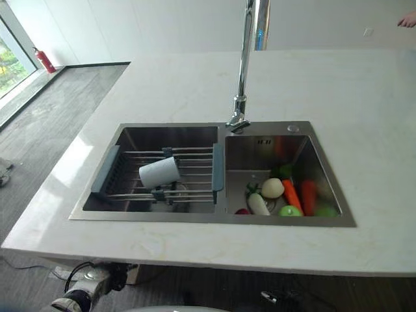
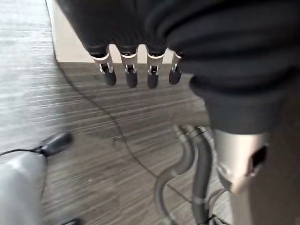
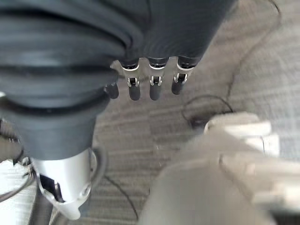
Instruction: Place the dishes in the dishwasher.
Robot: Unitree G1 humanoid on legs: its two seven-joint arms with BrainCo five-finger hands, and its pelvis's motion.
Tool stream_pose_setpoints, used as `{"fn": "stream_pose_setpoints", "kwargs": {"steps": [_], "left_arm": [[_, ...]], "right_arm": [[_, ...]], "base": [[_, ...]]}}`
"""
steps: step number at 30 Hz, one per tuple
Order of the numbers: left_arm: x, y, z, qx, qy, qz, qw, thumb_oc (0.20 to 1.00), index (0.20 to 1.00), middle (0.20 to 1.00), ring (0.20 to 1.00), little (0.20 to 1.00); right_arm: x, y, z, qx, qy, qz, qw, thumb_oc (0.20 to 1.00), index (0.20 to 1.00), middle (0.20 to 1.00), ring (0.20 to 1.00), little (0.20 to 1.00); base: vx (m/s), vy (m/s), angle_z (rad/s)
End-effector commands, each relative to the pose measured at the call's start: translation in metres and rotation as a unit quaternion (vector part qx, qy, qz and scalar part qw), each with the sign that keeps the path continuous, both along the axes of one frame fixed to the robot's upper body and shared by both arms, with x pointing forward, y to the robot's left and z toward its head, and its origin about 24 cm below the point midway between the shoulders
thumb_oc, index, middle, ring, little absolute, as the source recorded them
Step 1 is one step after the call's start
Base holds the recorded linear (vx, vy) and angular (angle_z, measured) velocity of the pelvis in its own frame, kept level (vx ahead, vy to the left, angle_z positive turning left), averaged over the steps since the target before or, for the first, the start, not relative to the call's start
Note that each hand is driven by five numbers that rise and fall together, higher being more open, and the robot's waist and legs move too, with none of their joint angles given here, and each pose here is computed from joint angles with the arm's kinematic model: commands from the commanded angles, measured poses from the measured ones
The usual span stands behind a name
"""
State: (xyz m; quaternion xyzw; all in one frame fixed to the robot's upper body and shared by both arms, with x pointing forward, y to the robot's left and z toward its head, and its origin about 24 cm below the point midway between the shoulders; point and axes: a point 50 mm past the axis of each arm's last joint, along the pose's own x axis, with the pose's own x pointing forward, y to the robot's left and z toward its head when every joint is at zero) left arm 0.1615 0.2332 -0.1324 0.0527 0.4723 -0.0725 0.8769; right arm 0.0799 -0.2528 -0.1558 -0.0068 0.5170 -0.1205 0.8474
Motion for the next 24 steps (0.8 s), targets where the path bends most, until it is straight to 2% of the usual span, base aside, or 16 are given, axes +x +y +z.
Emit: {"fn": "stream_pose_setpoints", "kwargs": {"steps": [1, 4, 7, 13, 15, 18, 22, 24], "left_arm": [[0.007, 0.007, 0.005, 0.0, -0.016, 0.032, 0.999, 1.0, 1.0, 1.0, 1.0, 1.0], [-0.014, 0.015, -0.003, 0.015, 0.012, 0.046, 0.999, 1.0, 1.0, 1.0, 1.0, 1.0], [-0.019, 0.012, -0.006, 0.027, 0.032, 0.039, 0.998, 1.0, 1.0, 1.0, 1.0, 1.0], [-0.046, 0.008, -0.019, 0.006, 0.105, 0.052, 0.993, 1.0, 1.0, 1.0, 1.0, 1.0], [-0.065, 0.002, -0.026, -0.037, 0.169, 0.074, 0.982, 1.0, 1.0, 1.0, 1.0, 1.0], [-0.097, 0.009, -0.031, -0.05, 0.219, 0.135, 0.965, 1.0, 1.0, 1.0, 1.0, 1.0], [-0.104, 0.01, -0.029, -0.13, 0.242, 0.264, 0.925, 1.0, 1.0, 1.0, 1.0, 1.0], [-0.109, 0.019, -0.028, -0.129, 0.246, 0.278, 0.919, 1.0, 1.0, 1.0, 1.0, 1.0]], "right_arm": [[0.008, -0.023, 0.008, -0.032, -0.01, -0.009, 0.999, 1.0, 1.0, 1.0, 1.0, 1.0], [0.016, -0.012, 0.006, -0.018, -0.012, 0.011, 1.0, 1.0, 1.0, 1.0, 1.0, 1.0], [0.018, -0.007, 0.005, -0.015, -0.015, 0.008, 1.0, 1.0, 1.0, 1.0, 1.0, 1.0], [0.011, -0.019, 0.008, -0.029, -0.014, 0.002, 0.999, 1.0, 1.0, 1.0, 1.0, 1.0], [0.003, -0.023, 0.008, -0.034, -0.017, -0.021, 0.999, 1.0, 1.0, 1.0, 1.0, 1.0], [0.007, -0.042, 0.016, -0.065, -0.026, -0.039, 0.997, 1.0, 1.0, 1.0, 1.0, 1.0], [-0.01, -0.051, 0.016, -0.046, -0.031, -0.116, 0.992, 1.0, 1.0, 1.0, 1.0, 1.0], [-0.022, -0.052, 0.014, -0.041, -0.015, -0.132, 0.99, 1.0, 1.0, 1.0, 1.0, 1.0]], "base": [[0.01, 0.049, -0.58], [-0.04, -0.053, -0.66], [-0.06, -0.183, -0.73], [0.02, -0.112, 0.37], [0.02, -0.006, 0.31], [0.04, 0.144, 0.44], [0.08, 0.201, -0.23], [0.07, 0.133, 0.09]]}}
